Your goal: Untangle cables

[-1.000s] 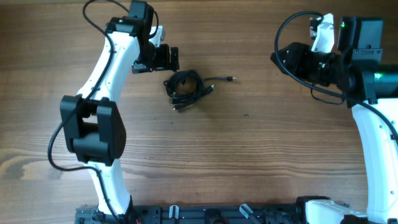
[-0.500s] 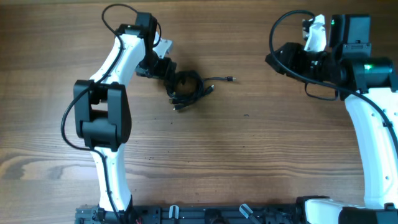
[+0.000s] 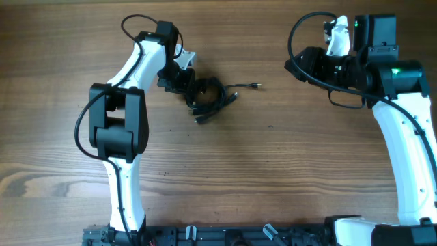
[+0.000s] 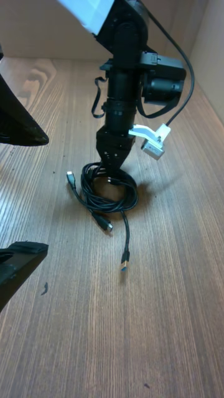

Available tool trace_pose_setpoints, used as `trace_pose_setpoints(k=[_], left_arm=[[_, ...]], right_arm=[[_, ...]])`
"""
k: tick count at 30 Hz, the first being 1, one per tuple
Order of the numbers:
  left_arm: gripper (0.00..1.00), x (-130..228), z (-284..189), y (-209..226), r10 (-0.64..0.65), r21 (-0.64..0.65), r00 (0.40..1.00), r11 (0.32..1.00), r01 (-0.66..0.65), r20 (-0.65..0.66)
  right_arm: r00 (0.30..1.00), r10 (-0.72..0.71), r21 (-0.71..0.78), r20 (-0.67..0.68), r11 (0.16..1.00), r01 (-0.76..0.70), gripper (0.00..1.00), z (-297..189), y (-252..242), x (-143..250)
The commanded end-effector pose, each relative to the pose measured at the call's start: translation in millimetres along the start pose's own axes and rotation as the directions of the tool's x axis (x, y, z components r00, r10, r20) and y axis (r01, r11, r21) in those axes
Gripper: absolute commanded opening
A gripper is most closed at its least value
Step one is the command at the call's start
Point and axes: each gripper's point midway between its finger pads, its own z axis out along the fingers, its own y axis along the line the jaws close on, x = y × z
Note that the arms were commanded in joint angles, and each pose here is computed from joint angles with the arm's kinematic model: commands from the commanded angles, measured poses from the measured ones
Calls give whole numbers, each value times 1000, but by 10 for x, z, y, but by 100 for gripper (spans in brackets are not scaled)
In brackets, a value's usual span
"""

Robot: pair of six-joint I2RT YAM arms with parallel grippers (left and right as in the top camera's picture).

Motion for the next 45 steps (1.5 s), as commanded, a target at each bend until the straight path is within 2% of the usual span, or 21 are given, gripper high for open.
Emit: trace_pose_setpoints(k=[1,3,5,8,9,10,15,19,22,33,35,41,44,45], left_arm=[[8,241,367,-9,-55,-14,995,998,54,-86],[4,178,326,-13,-83,-16,995,996,82,-59],[4,47,95,-75,-74,-15,997,997,74,4],[4,-193,-772,-425,-8,32,978,999,1,208],[4,-222,-1039,-556,12,56,963,998,-28,270],[4,-218,-1506,-784,46,88,927,992,-85,372],[4,-65,-2119,-1170,95,138,868,973,-184,487],[4,-14,-2155,-1342,112,179,864,958,-226,491],[4,4,-2124,-1441,132,182,865,952,-247,485],[4,81,-2068,-1697,191,207,861,925,-318,471],[4,165,-2113,-1879,237,284,844,869,-406,482],[4,316,-2159,-2052,242,391,852,807,-442,465],[4,365,-2228,-2167,253,444,838,754,-484,483],[4,359,-2247,-2176,251,451,835,747,-489,490]], right_arm=[[1000,0,-9,1,1000,0,51,19,33,-34],[1000,-5,-15,11,1000,5,52,19,47,-60],[1000,8,-27,23,1000,-8,46,23,85,-92],[995,-84,-133,62,987,92,47,92,474,-144],[991,-110,-156,76,980,121,47,116,594,-149],[980,-166,-200,105,962,184,48,155,833,-143],[975,-176,-240,136,949,205,49,205,1115,-121],[978,-142,-305,150,935,182,46,211,1386,-99],[984,-106,-291,140,946,144,46,301,1446,-50],[998,-20,-196,57,980,31,45,815,1141,-32],[999,1,-162,48,987,7,44,924,1048,-33],[993,42,-54,108,998,-36,42,1030,820,-151],[992,69,-53,103,997,-64,41,1055,807,-145],[992,92,-45,85,995,-89,38,1101,773,-113]])
